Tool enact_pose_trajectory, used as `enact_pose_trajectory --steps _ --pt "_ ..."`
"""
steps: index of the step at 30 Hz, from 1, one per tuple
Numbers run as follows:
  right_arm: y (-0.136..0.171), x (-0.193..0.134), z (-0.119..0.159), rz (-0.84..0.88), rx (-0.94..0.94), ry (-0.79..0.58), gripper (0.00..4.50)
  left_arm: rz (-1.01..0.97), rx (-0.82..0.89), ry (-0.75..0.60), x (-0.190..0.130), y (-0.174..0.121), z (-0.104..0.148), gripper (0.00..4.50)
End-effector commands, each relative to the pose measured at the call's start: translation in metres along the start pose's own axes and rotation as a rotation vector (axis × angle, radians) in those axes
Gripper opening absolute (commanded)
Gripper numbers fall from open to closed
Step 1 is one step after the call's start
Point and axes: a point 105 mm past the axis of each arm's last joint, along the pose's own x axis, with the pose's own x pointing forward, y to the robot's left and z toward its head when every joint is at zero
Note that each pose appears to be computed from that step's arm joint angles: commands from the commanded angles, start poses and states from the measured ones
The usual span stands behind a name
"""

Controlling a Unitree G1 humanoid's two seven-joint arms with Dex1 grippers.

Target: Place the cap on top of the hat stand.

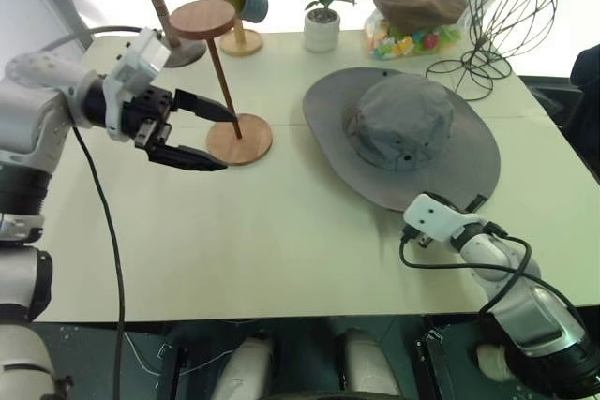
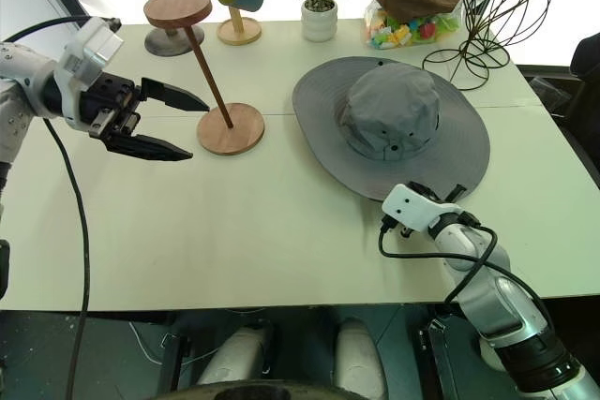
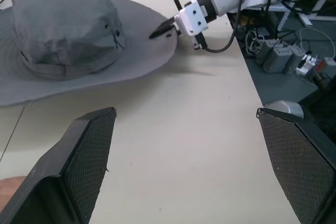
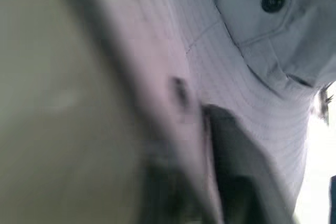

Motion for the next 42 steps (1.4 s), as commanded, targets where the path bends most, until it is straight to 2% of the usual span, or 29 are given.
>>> enact_pose_trajectory --steps 1,2,5,10,15,19,22,28,32,38,42 --pt "-0.02 -0.006 0.02 -0.024 0.126 -0.073 0.04 0.034 0.041 -0.026 -0.006 -0.002 0.01 4.5" --pt "-0.022 -0.007 0.027 -0.001 0.213 -0.095 0.04 0.043 0.039 -0.031 -0.007 -0.002 0.01 4.5" --pt "-0.061 -0.023 0.065 -0.001 0.418 -0.274 0.04 0.099 0.03 -0.071 -0.015 -0.005 0.014 4.5" --pt "-0.115 -0.063 0.129 0.109 0.46 -0.567 0.04 0.233 0.013 -0.166 -0.035 -0.016 0.026 4.5" --pt "-0.168 -0.072 0.164 0.115 0.462 -0.663 0.04 0.37 -0.022 -0.282 -0.058 -0.028 0.039 4.5" --pt "-0.201 -0.061 0.196 0.087 0.419 -0.729 0.04 0.476 -0.054 -0.36 -0.075 -0.04 0.042 4.5" --pt "-0.218 -0.046 0.219 0.049 0.355 -0.769 0.04 0.572 -0.086 -0.366 -0.09 -0.049 0.034 4.5" --pt "-0.23 -0.018 0.26 0.007 0.261 -0.817 0.04 0.76 -0.153 -0.436 -0.125 -0.065 0.022 4.5" --pt "-0.229 -0.007 0.284 0.007 0.235 -0.858 0.04 0.831 -0.178 -0.433 -0.135 -0.071 0.012 4.5" --pt "-0.214 -0.007 0.33 0.046 0.187 -0.97 0.04 0.9 -0.216 -0.421 -0.145 -0.08 0.0 4.5" --pt "-0.21 -0.015 0.35 0.047 0.176 -1.047 0.04 0.942 -0.226 -0.417 -0.153 -0.082 -0.004 4.5"
